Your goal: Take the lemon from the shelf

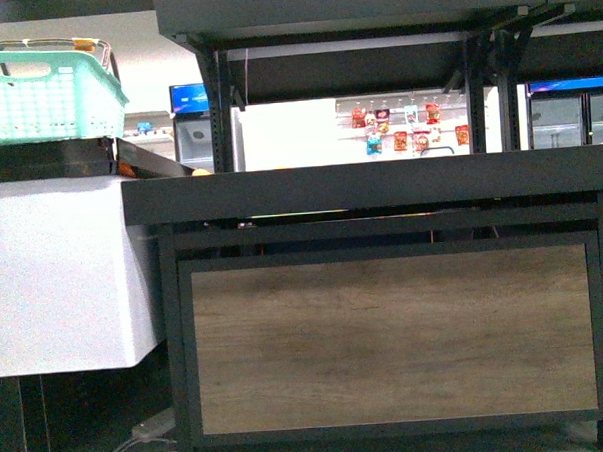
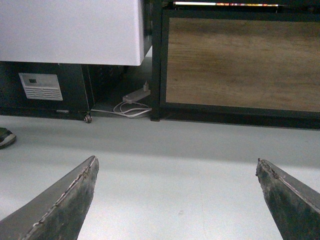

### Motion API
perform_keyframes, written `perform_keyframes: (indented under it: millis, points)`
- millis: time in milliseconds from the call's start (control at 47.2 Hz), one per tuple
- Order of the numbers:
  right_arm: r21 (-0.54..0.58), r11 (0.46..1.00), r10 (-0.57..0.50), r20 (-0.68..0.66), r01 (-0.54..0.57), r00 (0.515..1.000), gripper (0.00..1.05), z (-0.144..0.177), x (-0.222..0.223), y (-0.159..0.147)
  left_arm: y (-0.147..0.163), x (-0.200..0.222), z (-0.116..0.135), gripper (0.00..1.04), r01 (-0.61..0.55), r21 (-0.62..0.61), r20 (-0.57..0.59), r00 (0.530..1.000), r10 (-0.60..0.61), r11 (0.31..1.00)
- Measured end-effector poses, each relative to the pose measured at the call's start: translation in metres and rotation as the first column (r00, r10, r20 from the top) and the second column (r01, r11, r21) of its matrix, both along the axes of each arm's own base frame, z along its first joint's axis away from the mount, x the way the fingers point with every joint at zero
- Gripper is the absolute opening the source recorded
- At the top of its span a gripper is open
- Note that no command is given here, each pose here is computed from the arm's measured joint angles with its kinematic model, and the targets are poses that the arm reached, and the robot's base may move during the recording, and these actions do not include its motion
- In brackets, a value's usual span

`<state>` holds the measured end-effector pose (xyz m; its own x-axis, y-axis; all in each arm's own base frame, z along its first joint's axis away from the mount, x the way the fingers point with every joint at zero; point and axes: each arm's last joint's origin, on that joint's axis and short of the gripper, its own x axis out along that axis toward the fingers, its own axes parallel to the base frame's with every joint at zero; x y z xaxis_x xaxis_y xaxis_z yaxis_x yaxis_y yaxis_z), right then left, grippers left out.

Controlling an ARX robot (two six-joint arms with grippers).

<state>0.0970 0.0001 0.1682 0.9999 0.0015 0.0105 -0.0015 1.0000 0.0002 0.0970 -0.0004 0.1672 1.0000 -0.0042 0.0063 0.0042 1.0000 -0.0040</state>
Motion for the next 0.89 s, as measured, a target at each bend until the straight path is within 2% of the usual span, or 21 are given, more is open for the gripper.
perform_keyframes:
  millis: [890]
  points:
    - [0.000, 1.000, 0.001, 0.000, -0.001, 1.000, 0.97, 0.0000, 0.0000, 0.0000, 0.0000, 0.0000, 0.0000, 0.97, 0.000, 0.000, 0.000, 1.000, 0.000, 1.000]
